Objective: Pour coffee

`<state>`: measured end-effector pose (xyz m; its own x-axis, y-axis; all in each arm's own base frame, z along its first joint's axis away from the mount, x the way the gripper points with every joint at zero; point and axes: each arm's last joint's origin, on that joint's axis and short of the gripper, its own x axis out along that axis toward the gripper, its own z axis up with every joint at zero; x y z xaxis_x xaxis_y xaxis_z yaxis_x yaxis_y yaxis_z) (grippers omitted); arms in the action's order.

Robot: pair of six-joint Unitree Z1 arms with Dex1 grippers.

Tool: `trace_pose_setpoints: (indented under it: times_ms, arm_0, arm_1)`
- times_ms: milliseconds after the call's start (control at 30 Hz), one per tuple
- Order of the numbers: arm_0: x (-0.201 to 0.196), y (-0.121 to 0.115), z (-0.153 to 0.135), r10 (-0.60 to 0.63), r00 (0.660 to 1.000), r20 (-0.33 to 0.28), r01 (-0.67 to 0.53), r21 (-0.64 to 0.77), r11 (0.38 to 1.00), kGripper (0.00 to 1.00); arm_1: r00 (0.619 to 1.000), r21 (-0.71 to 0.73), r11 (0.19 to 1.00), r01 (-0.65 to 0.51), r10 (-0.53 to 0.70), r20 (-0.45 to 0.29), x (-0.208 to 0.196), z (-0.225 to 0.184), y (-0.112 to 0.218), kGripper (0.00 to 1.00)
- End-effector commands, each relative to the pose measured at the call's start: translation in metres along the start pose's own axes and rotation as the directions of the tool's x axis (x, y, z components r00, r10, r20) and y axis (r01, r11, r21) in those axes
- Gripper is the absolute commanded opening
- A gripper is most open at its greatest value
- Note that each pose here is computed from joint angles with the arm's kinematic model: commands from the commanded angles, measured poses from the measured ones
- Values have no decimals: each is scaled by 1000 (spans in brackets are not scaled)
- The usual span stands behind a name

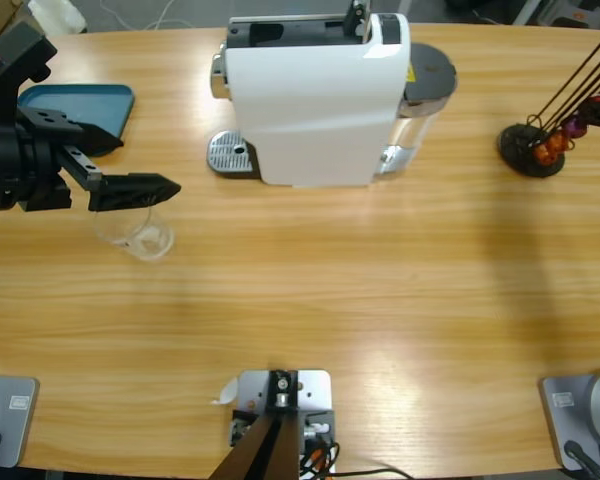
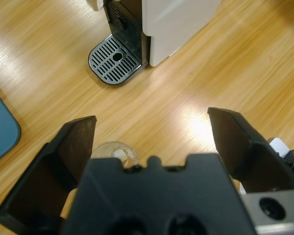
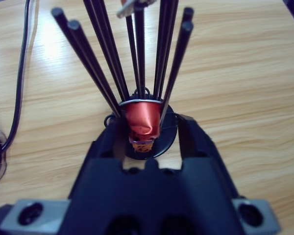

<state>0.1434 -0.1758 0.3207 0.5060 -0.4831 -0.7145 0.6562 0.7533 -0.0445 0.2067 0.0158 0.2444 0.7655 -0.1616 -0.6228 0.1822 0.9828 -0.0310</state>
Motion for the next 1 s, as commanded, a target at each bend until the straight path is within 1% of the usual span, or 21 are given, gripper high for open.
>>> trace_pose_setpoints:
  times_ms: [33,67,133,167,333,633,833,1000]
  arm_0:
    - [-2,1,-13,12,1000,-9,-12,-5,1000,991]
    - [-2,1,-13,12,1000,-10,-12,-6,1000,991]
    - [-2,2,-15,12,1000,-13,-12,-7,1000,991]
    - [-1,2,-15,12,1000,-14,-13,-7,1000,991]
    - [-1,2,-15,12,1000,-15,-12,-9,1000,991]
    - [-2,2,-16,13,1000,-15,-13,-10,1000,991]
    - [-1,2,-16,13,1000,-17,-13,-10,1000,991]
    - [0,2,-16,13,1000,-18,-13,-9,1000,991]
  arm_1:
    - [1000,-9,1000,-11,11,-5,3,-2,1,382]
    - [1000,-8,1000,-11,11,-1,3,0,1,374]
    - [1000,-6,1000,-9,9,11,1,2,0,316]
    - [1000,-5,1000,-8,8,16,0,4,0,306]
    - [1000,-7,1000,1,-1,10,-6,9,-1,305]
    - [999,1,1000,-2,2,45,-19,22,-2,302]
    - [997,-6,1000,-2,2,74,-29,37,-1,302]
    - [997,-15,1000,-2,3,74,-33,40,0,303]
